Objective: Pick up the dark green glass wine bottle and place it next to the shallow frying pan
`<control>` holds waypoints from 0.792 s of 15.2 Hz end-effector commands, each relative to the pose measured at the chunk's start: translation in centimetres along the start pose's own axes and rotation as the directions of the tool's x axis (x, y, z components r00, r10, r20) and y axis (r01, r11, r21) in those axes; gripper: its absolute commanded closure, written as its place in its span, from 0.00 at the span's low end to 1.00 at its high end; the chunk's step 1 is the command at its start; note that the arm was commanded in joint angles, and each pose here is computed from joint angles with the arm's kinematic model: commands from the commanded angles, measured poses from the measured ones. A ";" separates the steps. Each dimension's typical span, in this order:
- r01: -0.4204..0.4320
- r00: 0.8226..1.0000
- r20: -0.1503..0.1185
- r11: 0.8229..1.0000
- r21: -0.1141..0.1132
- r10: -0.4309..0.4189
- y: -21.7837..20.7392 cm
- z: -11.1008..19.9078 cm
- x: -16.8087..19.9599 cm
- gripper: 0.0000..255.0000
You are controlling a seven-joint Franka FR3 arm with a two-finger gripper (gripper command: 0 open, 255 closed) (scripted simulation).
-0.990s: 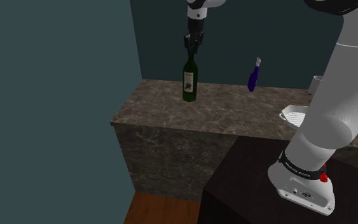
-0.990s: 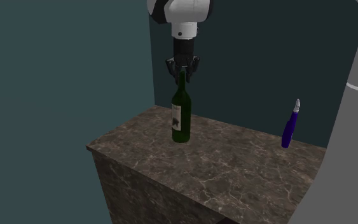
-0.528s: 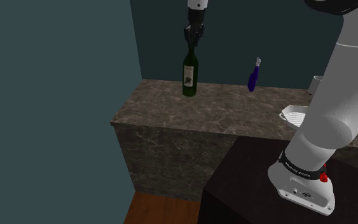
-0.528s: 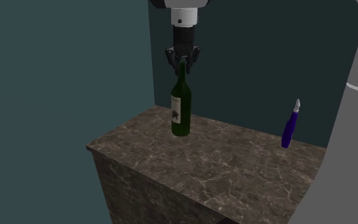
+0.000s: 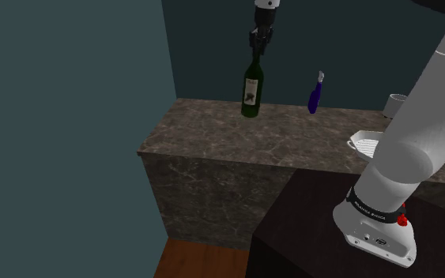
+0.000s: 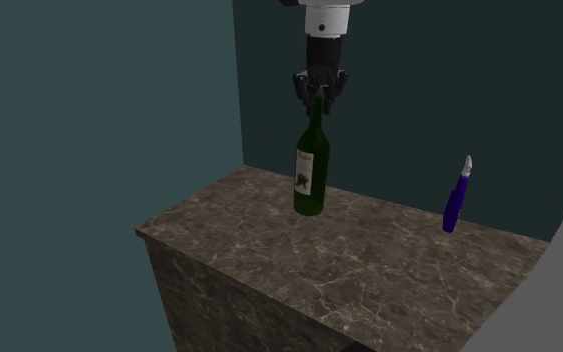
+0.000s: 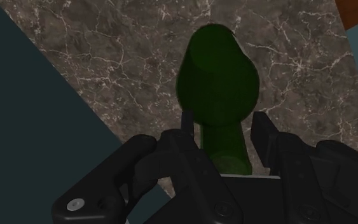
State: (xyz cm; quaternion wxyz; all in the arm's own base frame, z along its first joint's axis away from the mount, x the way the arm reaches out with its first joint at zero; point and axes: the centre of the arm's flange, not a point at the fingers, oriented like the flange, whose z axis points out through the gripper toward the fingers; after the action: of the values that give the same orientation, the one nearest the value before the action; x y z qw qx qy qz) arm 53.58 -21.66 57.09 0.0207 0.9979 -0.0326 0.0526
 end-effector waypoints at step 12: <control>0.001 1.000 0.000 1.000 0.001 -0.001 12.9 -0.8 -11.3 1.00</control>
State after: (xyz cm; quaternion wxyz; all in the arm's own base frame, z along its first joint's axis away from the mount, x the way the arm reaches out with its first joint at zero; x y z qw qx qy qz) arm 42.29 -32.97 57.18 0.0203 0.9979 -0.0327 0.0522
